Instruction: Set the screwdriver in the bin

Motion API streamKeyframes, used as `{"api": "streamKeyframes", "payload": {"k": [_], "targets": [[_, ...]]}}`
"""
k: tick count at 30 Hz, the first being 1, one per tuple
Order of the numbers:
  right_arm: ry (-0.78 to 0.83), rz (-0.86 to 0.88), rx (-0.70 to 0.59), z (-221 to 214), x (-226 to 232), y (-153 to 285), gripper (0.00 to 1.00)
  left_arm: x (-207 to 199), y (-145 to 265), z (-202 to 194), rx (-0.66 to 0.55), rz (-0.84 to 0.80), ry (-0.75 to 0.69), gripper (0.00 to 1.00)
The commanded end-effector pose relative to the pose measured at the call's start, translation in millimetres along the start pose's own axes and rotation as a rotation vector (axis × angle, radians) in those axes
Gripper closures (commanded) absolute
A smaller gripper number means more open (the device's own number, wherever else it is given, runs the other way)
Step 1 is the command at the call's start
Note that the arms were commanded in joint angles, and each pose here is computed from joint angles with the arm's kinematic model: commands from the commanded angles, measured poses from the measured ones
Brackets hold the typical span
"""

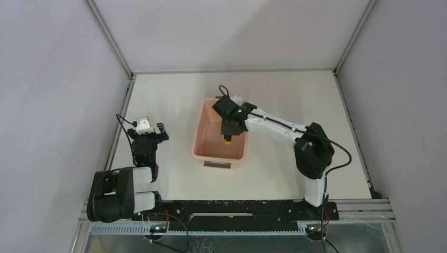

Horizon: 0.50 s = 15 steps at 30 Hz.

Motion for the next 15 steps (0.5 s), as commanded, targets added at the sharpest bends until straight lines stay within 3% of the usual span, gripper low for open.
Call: {"api": "streamKeyframes", "payload": {"k": [1, 7, 11, 12, 15], "targets": [[-0.110, 0.026, 0.021, -21.5, 13.6, -30.5, 1.00, -4.3, -10.2, 29.2, -0.095, -0.006, -0.007, 0.00], [-0.146, -0.039, 0.048, -49.9, 8.9, -54.3, 0.99, -4.1, -10.1, 28.9, -0.094, -0.006, -0.008, 0.00], [-0.186, -0.069, 0.067, -65.8, 5.8, -65.0, 0.90, -4.2, -10.2, 29.0, -0.094, -0.006, -0.007, 0.00], [-0.186, -0.075, 0.075, -68.9, 5.8, -67.0, 0.87, -4.8, -10.0, 28.8, -0.093, -0.008, -0.007, 0.00], [-0.188, -0.077, 0.081, -71.7, 6.9, -67.3, 0.60, -4.3, -10.2, 28.8, -0.093, -0.006, -0.008, 0.00]]}}
Point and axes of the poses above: each gripper's point midway between its finger pads, its own y axis back along the fingers, its own x axis along the line the jaws close on, z = x × y, the point moved 4 cm from there along y, back along the fingers, and after that the axes turned 5 degrees about y, right-handed, at the moved point
